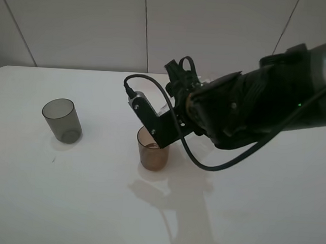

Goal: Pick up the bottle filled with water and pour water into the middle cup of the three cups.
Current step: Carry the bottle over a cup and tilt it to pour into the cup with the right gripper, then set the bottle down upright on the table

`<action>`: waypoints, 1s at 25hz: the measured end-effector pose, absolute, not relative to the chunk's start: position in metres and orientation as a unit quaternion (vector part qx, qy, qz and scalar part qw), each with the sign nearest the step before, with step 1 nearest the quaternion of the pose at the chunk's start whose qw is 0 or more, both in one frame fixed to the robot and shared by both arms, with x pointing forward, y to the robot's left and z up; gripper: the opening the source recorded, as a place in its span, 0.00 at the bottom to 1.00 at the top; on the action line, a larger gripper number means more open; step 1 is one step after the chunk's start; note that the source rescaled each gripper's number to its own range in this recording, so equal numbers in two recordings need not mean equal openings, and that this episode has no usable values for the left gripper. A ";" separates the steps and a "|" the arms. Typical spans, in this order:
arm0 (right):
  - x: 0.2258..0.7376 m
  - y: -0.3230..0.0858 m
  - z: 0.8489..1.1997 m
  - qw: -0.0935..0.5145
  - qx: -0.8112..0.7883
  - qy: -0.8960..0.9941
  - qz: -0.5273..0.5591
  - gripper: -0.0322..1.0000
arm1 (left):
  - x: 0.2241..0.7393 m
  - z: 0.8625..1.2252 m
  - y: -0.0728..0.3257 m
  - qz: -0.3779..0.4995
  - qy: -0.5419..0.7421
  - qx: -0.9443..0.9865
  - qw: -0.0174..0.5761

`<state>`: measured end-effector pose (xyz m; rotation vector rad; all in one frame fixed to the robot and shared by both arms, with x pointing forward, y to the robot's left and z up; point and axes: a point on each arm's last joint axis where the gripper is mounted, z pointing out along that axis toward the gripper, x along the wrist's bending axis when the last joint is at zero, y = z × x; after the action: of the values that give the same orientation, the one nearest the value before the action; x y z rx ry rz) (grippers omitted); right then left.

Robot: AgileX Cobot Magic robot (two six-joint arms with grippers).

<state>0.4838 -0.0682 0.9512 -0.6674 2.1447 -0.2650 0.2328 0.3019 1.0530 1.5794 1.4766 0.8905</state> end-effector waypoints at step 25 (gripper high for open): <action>0.460 -0.158 0.929 0.262 0.286 0.830 0.400 0.05 | 0.233 1.053 0.302 0.351 0.581 0.622 0.391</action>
<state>0.4604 -0.1577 0.9291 0.7741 2.2456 1.0828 0.2328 0.3019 1.0530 1.5794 1.4766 0.8905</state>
